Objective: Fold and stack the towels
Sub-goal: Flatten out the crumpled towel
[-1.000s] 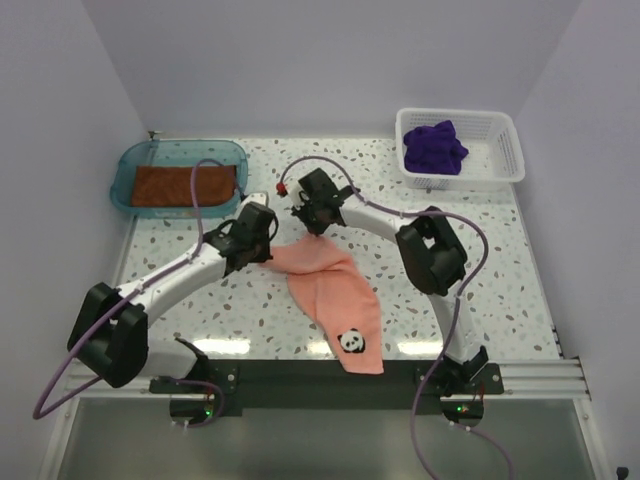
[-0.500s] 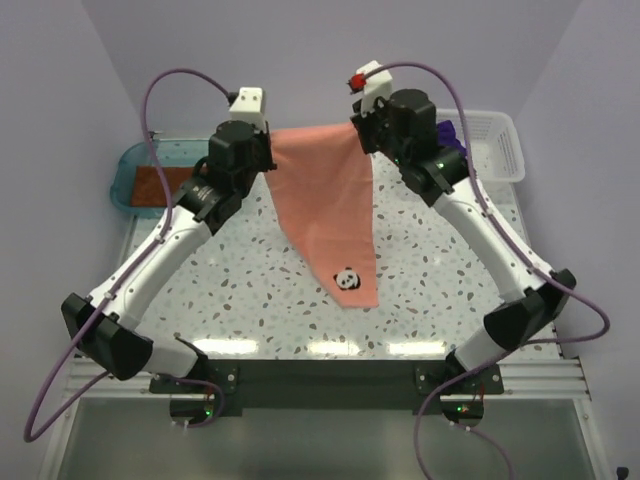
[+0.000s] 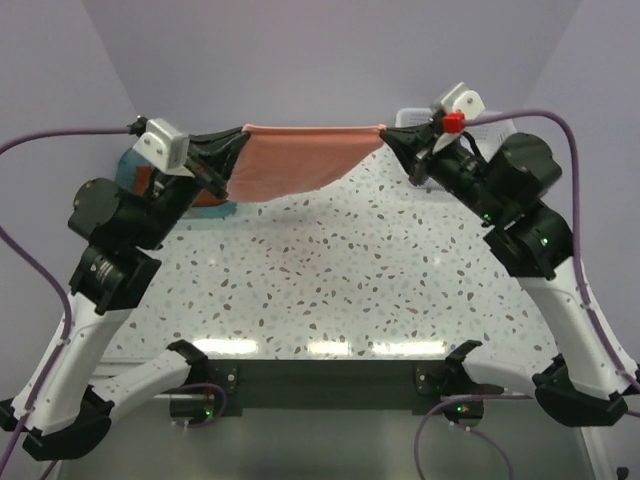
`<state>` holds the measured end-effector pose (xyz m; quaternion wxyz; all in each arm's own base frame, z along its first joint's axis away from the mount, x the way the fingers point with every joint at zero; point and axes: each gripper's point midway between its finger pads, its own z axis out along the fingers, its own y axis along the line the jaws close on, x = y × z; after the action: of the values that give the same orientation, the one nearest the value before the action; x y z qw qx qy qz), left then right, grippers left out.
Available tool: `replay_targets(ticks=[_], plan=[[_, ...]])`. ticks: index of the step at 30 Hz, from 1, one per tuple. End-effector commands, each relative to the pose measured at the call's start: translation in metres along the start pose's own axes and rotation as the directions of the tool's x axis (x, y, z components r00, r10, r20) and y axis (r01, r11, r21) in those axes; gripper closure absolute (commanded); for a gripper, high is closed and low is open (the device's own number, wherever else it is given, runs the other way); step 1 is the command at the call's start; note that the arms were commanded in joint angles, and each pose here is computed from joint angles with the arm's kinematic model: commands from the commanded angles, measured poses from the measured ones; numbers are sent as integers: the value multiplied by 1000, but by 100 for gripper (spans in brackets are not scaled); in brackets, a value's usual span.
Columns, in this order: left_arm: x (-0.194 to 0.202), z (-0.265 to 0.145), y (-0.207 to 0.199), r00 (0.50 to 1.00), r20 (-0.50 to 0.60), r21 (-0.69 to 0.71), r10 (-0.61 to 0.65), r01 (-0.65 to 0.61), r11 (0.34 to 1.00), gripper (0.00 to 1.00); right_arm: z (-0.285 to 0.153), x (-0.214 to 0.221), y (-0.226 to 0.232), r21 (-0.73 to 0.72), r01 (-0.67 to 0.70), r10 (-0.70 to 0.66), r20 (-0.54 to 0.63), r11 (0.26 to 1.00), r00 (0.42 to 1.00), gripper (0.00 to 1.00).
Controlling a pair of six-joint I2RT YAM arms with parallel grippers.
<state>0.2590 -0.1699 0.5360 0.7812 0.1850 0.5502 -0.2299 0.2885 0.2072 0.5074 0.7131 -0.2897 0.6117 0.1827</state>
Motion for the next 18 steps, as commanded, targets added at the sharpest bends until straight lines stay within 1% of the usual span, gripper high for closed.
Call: replay_targets(ticks=[1,5,9,11,13,16,17,18], plan=[[-34,-15,-5,991,106,45,84,-89,995,100,-40,-18,-2,1,28,-28,45,1000,999,100],[-39,-24,-3,993,90,35,77,-81,996,100,-65,-36,-1,3,19,-19,100,1000,995,100],[-50,-28,-5,995,92,39,46,-50,998,100,-74,-45,-1,5,14,-14,110,1000,994,100],[-47,-26,-5,997,78,34,6,-9,999,100,-73,-44,0,3,6,-6,106,1000,994,100],[-35,-21,-3,999,49,21,-15,14,1000,100,-69,-38,-6,33,-3,0,87,999,996,100],[6,-1,7,999,-36,-31,-30,29,999,100,-50,-15,-19,105,-14,11,22,994,1000,100],[28,13,9,996,-80,-47,-41,37,998,100,-35,3,-21,118,-14,17,-23,993,1000,100],[46,19,19,992,-112,-105,-58,46,993,100,-28,13,-29,162,-6,14,-50,987,999,100]])
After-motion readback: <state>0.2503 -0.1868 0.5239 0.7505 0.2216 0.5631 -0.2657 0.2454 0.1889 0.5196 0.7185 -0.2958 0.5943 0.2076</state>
